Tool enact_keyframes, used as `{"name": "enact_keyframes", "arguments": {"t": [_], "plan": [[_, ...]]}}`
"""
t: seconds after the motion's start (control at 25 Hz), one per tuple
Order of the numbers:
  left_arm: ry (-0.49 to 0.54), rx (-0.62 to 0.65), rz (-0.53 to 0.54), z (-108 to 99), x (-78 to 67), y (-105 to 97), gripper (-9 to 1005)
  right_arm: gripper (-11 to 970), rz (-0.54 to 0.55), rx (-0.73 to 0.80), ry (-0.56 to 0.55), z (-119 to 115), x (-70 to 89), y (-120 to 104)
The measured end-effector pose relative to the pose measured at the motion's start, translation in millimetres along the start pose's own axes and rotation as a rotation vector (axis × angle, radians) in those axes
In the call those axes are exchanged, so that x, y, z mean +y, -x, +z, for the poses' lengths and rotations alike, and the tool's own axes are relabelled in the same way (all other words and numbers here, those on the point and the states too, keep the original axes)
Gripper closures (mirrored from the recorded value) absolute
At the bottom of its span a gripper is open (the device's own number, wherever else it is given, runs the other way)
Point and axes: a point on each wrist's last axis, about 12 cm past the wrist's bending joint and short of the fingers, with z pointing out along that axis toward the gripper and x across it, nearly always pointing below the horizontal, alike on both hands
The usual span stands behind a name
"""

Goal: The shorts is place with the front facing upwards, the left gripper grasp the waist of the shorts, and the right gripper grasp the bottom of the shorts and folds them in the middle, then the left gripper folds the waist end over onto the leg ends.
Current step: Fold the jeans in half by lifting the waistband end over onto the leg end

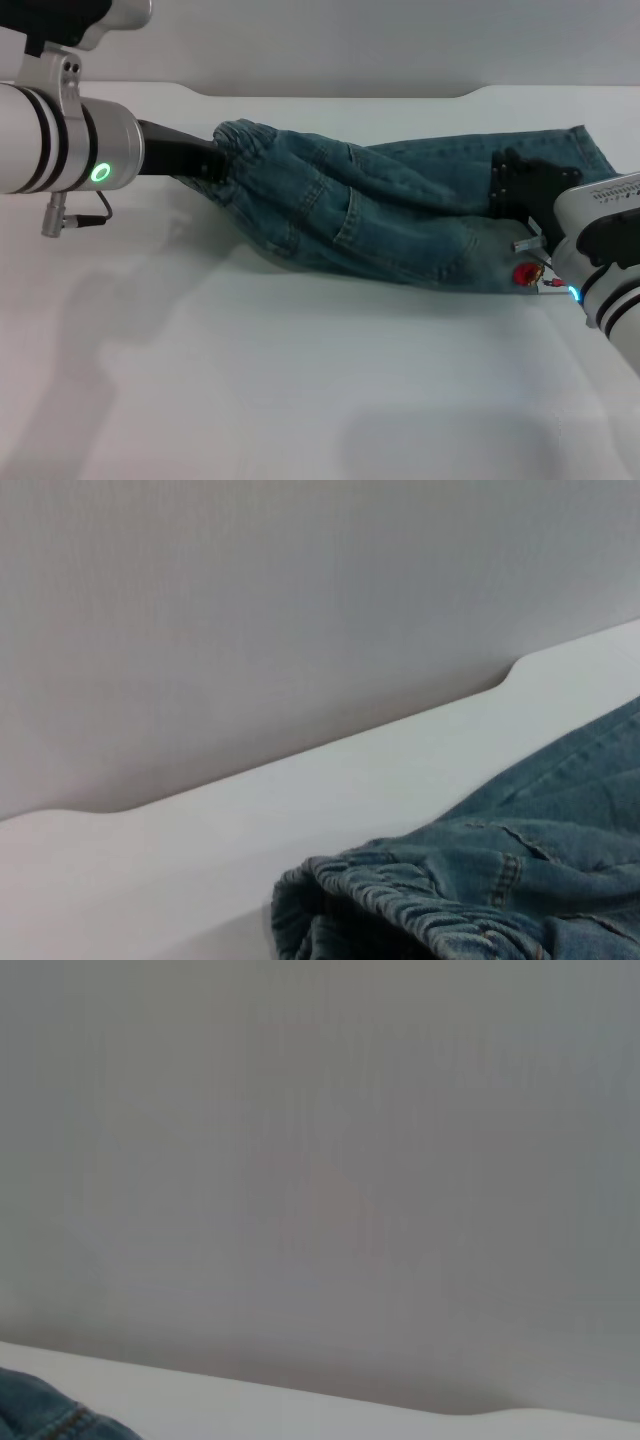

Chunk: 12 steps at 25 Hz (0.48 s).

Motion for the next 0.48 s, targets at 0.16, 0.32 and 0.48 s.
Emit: {"name": "enact_keyframes", "arguments": {"t": [0.16, 0.32, 0.48], "plan": [[0.005, -0.017, 0.005, -5, -0.4, 2, 946, 832, -0.002, 0.005, 0.012, 0, 2.7, 0], [0.018, -0.038, 0.015, -11, 0.1, 4, 946, 923, -0.002, 0.01, 0.012, 0, 2.7, -1], [0.027, -0.041, 0.019, -12, 1.3, 5, 946, 961, 0.001, 0.019, 0.018, 1, 2.7, -2]]}}
